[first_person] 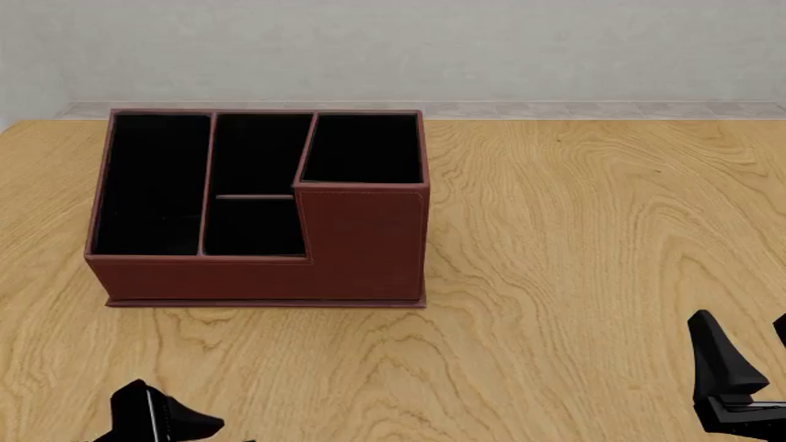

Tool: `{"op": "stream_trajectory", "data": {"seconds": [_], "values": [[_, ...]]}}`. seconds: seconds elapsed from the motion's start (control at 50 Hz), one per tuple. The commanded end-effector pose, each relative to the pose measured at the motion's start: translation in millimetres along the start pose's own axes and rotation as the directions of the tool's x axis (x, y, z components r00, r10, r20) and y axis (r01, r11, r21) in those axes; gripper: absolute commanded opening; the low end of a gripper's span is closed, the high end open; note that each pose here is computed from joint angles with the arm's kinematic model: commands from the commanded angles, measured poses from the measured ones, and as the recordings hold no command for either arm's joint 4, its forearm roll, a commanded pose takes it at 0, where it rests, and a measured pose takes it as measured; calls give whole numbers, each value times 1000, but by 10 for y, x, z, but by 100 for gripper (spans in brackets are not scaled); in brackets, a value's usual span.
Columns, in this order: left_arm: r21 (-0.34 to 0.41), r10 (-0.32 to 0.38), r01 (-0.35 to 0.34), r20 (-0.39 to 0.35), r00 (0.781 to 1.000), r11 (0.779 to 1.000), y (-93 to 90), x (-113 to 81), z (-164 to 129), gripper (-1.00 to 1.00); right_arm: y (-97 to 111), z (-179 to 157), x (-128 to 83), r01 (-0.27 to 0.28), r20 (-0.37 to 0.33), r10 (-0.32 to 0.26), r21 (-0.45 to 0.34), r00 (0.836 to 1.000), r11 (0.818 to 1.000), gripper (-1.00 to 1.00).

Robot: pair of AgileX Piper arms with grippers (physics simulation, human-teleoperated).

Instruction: Pick up the book and place it in the left compartment of the caddy.

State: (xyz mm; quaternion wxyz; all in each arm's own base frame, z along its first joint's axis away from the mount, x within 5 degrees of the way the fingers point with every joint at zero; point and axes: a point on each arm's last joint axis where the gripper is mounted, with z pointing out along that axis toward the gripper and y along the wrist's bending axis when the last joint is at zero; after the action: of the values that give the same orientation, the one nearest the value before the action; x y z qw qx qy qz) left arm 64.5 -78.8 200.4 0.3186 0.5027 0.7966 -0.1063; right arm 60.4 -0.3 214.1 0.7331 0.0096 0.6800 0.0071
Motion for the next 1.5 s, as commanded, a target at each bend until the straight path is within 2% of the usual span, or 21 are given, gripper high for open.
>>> {"op": "stream_trajectory", "data": {"seconds": [0.02,0.4,0.52,0.54,0.84,0.88,0.94,1.04,1.1,1.12,1.16,1.26,1.42,1.46,1.5], "values": [[2,-12,12,-10,1000,1000,-10,45,55,100,-1,0,-1,-1,0,1,2,1000,1000,100],[2,-4,4,-27,1000,1000,-21,117,121,100,0,1,-2,1,1,-1,0,1000,1000,100],[2,-10,10,-14,1000,1000,-18,83,81,100,0,0,-2,1,1,-1,0,1000,1000,100],[-6,-11,11,-6,1000,1000,-6,72,56,-100,0,0,-1,2,1,-2,0,1000,1000,100],[-15,-53,54,89,995,998,19,-89,-146,-100,-3,-7,-2,2,3,-2,6,1000,1000,100],[-10,-54,56,118,991,998,15,-130,-200,-100,-4,-10,-2,0,4,0,7,1000,1000,100],[-19,-25,29,153,988,999,22,-162,-254,-100,-6,-13,-3,-1,6,1,9,1000,1000,100],[-23,-20,25,199,980,999,23,-205,-317,-100,-5,-13,-5,-1,6,1,8,1000,1000,100],[-20,-5,10,250,968,1000,19,-268,-410,-100,-5,-10,-3,-2,5,2,8,1000,1000,100],[-24,-21,29,261,965,999,33,-293,-437,-100,-5,-9,-4,-3,5,3,9,1000,1000,100],[-35,2,9,288,958,999,36,-310,-475,-100,-7,-9,-6,-4,6,4,11,1000,1000,100],[-32,-8,19,322,947,999,41,-363,-534,-100,-7,-11,-5,-5,7,5,11,1000,1000,100],[-52,-12,37,418,908,998,69,-445,-720,-100,-6,-18,-1,-7,6,7,9,1000,1000,100],[-53,-30,60,452,892,997,83,-476,-813,-100,-7,-18,-1,-9,6,9,12,1000,1000,100],[-64,-18,56,482,876,996,90,-494,-892,-100,-8,-16,-3,-11,5,11,13,1000,1000,100]]}}
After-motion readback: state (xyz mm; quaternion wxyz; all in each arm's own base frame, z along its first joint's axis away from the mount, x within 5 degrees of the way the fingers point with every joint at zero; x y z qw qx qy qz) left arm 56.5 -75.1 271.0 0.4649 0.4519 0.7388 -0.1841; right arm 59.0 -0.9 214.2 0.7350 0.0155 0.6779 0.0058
